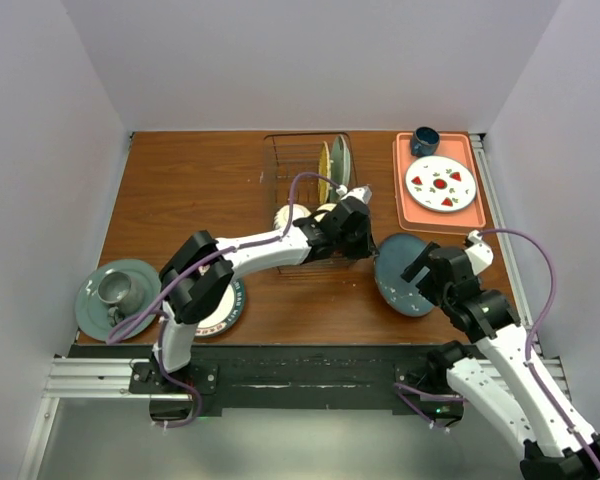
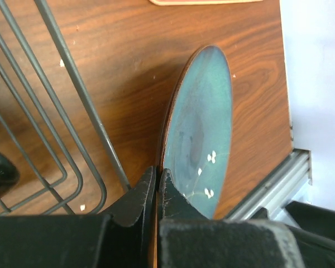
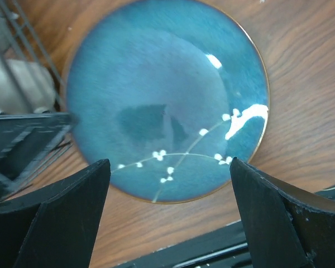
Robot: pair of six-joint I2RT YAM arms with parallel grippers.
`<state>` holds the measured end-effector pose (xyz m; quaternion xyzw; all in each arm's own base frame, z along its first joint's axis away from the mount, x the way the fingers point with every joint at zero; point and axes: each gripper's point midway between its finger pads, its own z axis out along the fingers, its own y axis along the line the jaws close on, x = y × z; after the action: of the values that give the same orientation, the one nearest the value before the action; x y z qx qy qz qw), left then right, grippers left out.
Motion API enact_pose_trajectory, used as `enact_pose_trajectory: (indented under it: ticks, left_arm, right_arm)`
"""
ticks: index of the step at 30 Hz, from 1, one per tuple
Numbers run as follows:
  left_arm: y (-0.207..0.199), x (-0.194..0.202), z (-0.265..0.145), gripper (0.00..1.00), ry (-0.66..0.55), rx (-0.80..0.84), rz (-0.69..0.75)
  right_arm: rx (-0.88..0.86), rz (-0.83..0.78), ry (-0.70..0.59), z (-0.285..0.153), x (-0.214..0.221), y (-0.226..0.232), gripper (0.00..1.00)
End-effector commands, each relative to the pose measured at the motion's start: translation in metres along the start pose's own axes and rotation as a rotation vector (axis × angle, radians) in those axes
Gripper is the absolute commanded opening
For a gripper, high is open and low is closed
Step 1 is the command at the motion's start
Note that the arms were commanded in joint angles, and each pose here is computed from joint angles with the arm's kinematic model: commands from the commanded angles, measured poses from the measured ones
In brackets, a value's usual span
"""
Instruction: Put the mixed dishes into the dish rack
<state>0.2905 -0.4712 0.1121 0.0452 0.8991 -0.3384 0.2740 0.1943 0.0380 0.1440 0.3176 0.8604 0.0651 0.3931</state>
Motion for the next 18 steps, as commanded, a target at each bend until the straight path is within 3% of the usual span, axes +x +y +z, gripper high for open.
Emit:
enact_pose_trajectory:
  ticks: [1, 6, 18]
  left_arm:
    - [0.026, -0.050, 0.002, 0.00, -0.088, -0.032, -0.085]
    - [0.032, -0.060, 0.017, 0.00, -0.084, -0.025, -0.118]
    - [0.061, -0.091, 0.034, 0.00, -0.102, -0.075, -0.114]
  right_arm:
    - [-0.036, 0.133, -0.011, 0.015, 0.002, 0.016, 0.93]
    - [0.034, 0.160, 0.005, 0.032, 0.011, 0.010, 0.95]
    - [0.279, 0.253, -0.132, 0.050, 0.005, -0.041, 0.94]
